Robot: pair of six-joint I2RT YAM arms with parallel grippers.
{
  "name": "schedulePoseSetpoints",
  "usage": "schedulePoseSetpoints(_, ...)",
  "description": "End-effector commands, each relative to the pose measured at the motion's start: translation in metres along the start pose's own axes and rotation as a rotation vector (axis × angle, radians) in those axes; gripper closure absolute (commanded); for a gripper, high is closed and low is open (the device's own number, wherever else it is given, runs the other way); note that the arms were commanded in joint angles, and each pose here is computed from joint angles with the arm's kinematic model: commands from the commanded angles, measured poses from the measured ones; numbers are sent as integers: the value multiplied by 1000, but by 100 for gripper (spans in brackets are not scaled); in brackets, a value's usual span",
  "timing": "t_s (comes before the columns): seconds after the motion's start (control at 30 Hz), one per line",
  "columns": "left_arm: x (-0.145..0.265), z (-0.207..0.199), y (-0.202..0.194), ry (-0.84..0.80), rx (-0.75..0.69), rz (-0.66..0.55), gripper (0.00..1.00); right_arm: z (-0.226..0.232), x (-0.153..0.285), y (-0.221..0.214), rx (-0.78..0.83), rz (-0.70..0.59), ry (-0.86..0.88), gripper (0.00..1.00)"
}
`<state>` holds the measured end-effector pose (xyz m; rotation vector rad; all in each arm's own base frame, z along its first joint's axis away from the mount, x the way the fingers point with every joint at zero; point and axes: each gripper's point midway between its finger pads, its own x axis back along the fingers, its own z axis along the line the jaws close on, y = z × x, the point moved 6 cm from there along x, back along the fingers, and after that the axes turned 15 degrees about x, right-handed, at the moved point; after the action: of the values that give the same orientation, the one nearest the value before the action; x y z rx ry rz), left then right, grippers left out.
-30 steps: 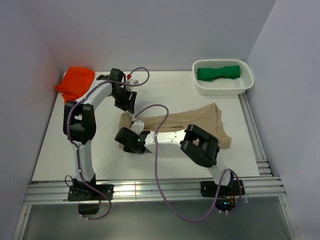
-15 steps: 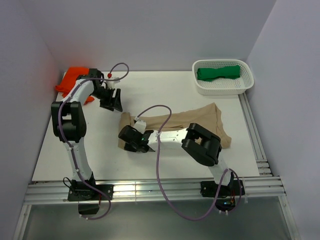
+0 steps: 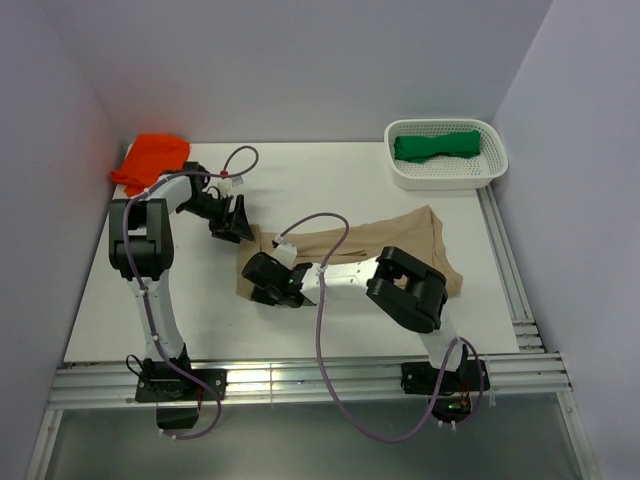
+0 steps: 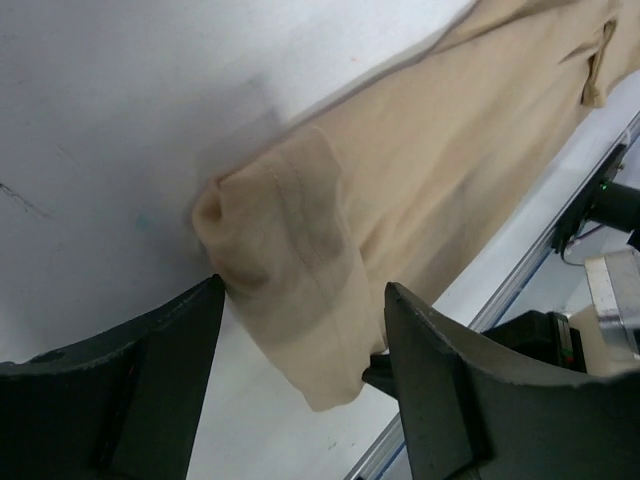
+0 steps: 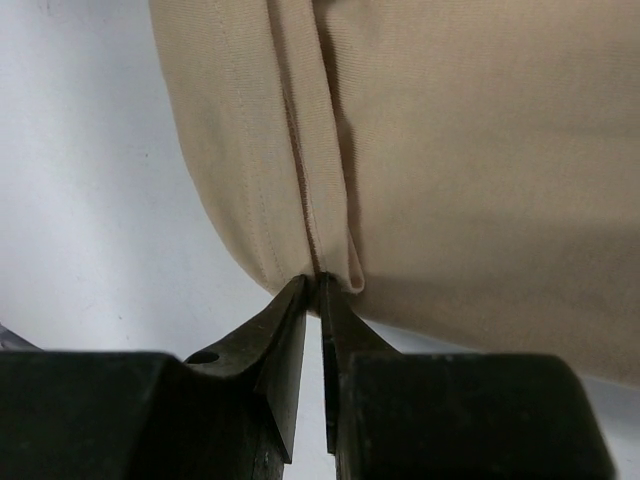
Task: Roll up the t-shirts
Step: Roll the tshirt
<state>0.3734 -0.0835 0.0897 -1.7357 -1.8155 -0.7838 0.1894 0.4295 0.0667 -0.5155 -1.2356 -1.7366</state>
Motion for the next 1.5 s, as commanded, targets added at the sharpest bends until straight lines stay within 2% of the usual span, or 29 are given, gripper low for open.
schedulePoseSetpoints(0.0,-10,3,7,-27,34,-30,31,-21,5,-9,8,33,-71,82)
schedulePoseSetpoints(0.17,-14,8,11,-3,54,-41,39,-21,10,-6,10,19,-73,78)
schedulePoseSetpoints(0.2,-13,6,11,-3,52,-41,48,-22,11,-4,11,13,-77,76)
schedulePoseSetpoints(0.27,-11,3,12,10,43,-52,57,-22,15,0,24,-6,-97,69)
schedulePoseSetpoints(0.33,-8,-1,11,26,33,-65,73,-21,24,9,41,-37,-130,64)
schedulePoseSetpoints(0.4,-5,-5,11,57,24,-85,85,-16,37,18,58,-60,-158,58)
schedulePoseSetpoints(0.47,-3,-6,11,91,19,-101,89,-13,46,26,81,-104,-193,54)
schedulePoseSetpoints(0.6,4,-16,10,130,-6,-121,92,8,61,41,127,-153,-224,52)
schedulePoseSetpoints(0.87,2,-23,10,174,-12,-104,96,49,31,48,220,-169,-240,50)
schedulePoseSetpoints(1.17,2,-28,7,202,-22,-98,98,50,-1,48,285,-166,-363,48)
schedulePoseSetpoints(1.47,1,-29,7,212,-26,-88,99,41,-15,28,309,-98,-357,44)
